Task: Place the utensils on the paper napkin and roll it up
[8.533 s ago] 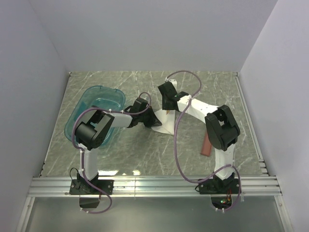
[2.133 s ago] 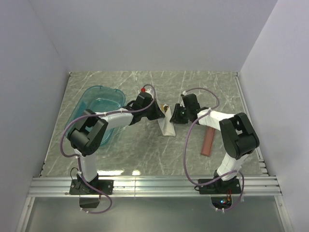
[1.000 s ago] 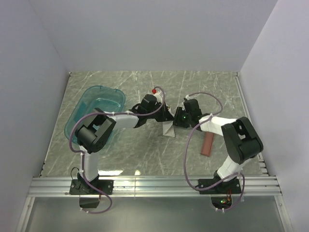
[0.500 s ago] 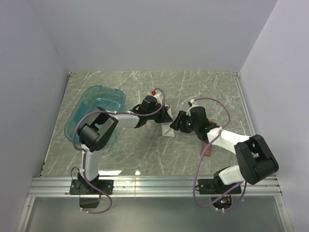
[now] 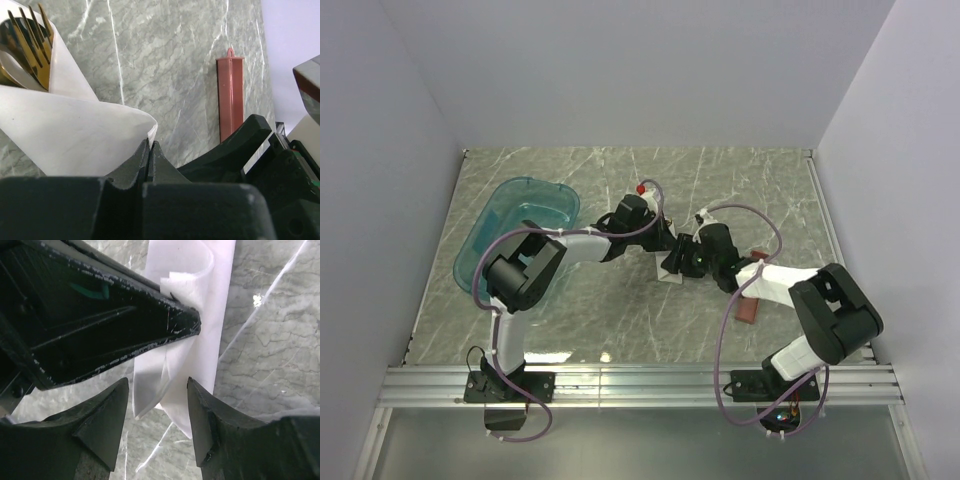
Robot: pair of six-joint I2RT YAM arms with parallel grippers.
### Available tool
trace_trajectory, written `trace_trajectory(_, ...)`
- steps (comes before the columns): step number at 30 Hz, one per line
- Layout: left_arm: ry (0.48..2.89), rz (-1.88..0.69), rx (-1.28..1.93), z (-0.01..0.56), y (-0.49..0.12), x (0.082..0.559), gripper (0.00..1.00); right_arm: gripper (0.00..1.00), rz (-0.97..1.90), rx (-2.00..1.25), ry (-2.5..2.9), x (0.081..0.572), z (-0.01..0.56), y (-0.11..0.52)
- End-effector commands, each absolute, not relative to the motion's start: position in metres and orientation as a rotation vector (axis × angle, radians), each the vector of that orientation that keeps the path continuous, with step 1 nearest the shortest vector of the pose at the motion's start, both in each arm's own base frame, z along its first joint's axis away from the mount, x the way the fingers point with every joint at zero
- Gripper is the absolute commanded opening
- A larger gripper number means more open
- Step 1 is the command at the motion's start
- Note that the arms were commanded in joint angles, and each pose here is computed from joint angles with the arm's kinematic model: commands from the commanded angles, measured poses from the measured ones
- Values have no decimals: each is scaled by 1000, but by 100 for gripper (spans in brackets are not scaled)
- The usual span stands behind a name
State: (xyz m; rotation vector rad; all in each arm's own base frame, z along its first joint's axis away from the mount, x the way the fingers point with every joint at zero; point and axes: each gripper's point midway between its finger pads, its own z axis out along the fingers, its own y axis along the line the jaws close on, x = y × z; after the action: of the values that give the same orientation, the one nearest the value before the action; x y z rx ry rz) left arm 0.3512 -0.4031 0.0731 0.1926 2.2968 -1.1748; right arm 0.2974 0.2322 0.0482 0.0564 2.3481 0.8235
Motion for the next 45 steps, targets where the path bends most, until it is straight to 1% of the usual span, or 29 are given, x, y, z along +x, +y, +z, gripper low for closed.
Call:
trace_trajectory(1, 2232, -1246, 221, 91, -416, 357, 1, 57, 792, 92, 2259, 320, 65, 237)
trace_trajectory(4, 2240, -1252, 220, 89, -418, 358, 1, 53, 734, 138, 2257, 327, 61, 231)
trace_trajectory(5, 2246, -1254, 220, 87, -418, 357, 1, 50, 717, 151, 2250, 328, 61, 227)
trace_trajectory(6, 2243, -1253, 220, 87, -418, 357, 1, 38, 703, 169, 2245, 327, 58, 224)
trace_trajectory(8, 2240, -1247, 224, 89, -418, 358, 0, 23, 669, 215, 2227, 329, 57, 216)
trace_trajectory(9, 2240, -1246, 220, 89, -417, 358, 1, 13, 675, 218, 2220, 327, 54, 215)
trace_trajectory(11, 2226, -1241, 230, 95, -418, 360, 1, 4, 684, 239, 2225, 325, 48, 215)
trace_trajectory(12, 2224, -1235, 226, 97, -417, 361, 4, 0, 689, 255, 2220, 324, 46, 214)
trace_trajectory(14, 2224, -1201, 220, 104, -415, 367, 14, 0, 688, 294, 2207, 323, 44, 211)
trace_trajectory(15, 2224, -1183, 216, 106, -414, 369, 25, 0, 685, 306, 2208, 321, 41, 209)
trace_trajectory(16, 2220, -1162, 210, 109, -411, 373, 34, 0, 682, 313, 2204, 321, 41, 207)
trace_trajectory(18, 2209, -1127, 184, 118, -402, 380, 44, 0, 673, 344, 2207, 319, 37, 202)
trace_trajectory(19, 2205, -1111, 159, 120, -394, 387, 46, 0, 680, 349, 2203, 318, 38, 202)
trace_trajectory(21, 2200, -1083, 120, 125, -379, 395, 48, 0, 678, 376, 2196, 318, 37, 198)
trace_trajectory(25, 2222, -1013, 87, 119, -362, 398, 49, 0, 694, 420, 2191, 317, 35, 195)
trace_trajectory(32, 2286, -1001, 59, 89, -354, 384, 50, 0, 692, 493, 2215, 315, 22, 188)
trace_trajectory(37, 2290, -1065, 94, 76, -355, 367, 52, 0, 663, 527, 2234, 311, 15, 181)
trace_trajectory(40, 2248, -1130, 122, 87, -362, 365, 52, 0, 668, 542, 2245, 308, 11, 180)
trace_trajectory(43, 2263, -1154, 123, 90, -368, 368, 54, 0, 668, 539, 2268, 306, 5, 181)
trace_trajectory(45, 2303, -1154, 119, 79, -369, 366, 56, 0, 666, 542, 2272, 305, 4, 181)
